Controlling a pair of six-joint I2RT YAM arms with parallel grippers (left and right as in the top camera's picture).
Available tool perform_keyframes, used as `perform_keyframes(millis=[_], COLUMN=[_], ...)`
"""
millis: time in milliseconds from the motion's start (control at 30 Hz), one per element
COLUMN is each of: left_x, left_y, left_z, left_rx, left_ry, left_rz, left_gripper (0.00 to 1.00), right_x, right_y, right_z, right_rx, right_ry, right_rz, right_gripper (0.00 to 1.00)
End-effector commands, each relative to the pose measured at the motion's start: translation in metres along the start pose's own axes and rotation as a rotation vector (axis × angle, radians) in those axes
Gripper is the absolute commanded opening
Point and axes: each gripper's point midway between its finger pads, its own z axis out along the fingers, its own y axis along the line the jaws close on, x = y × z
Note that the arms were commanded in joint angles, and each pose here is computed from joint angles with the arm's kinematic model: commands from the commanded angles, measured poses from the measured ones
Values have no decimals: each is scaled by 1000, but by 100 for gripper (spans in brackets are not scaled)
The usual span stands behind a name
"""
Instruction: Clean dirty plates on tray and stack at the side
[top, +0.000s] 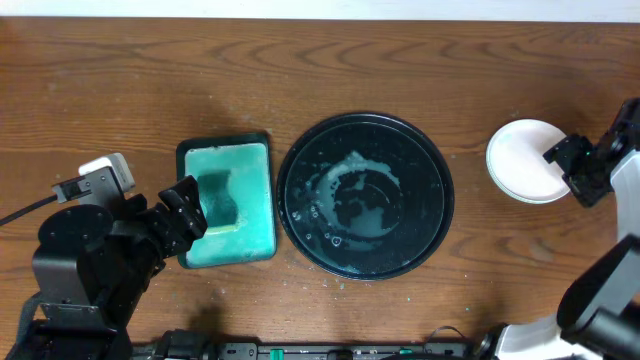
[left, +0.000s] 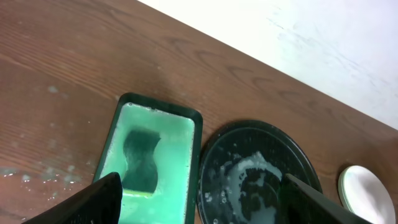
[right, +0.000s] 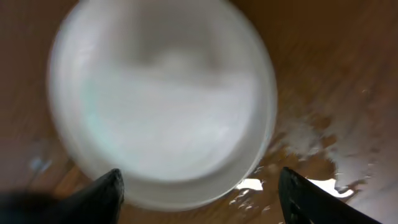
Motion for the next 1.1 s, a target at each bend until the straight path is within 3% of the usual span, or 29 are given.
perform_keyframes(millis=[0,67,100,133,267,400,500,633,867,1067], left_x=[-4,-4,-4,-4,-4,-4,-4,-4,-4,-4], left_y=[-1,-1,-1,-1,-1,-1,-1,-1,-1,-1], left_z=[-3,-3,-3,-3,-3,-3,-3,-3,-3,-3], left_rx=[0,0,0,0,0,0,0,0,0,0], left_ry=[-12,-12,-12,-12,-12,-12,-12,-12,-13,-12], left_rz=[2,2,2,2,2,2,2,2,2,2], left_gripper=[80,80,80,80,80,80,80,80,80,80], right_x=[23,51,72,86,147,180,188,168,178,205], right_y=[71,111,132,142,171,175,159,130,110,66], right_z=[-69,-109,-133,-148,-205,-234,-235,-233,-239,-196], right_rx=[-308,-512,-621,-673,-818,-887,-832,-654,-689,-701], right_ry=[-45,-44,-42,-40,-50,-58,-66,-269,-536,-670], right_rz=[-253,-417,-503,-543,-703,-794,-835,-924,-1002,-983], right_gripper=[73,72,77,99,99,99,99,99,99,99])
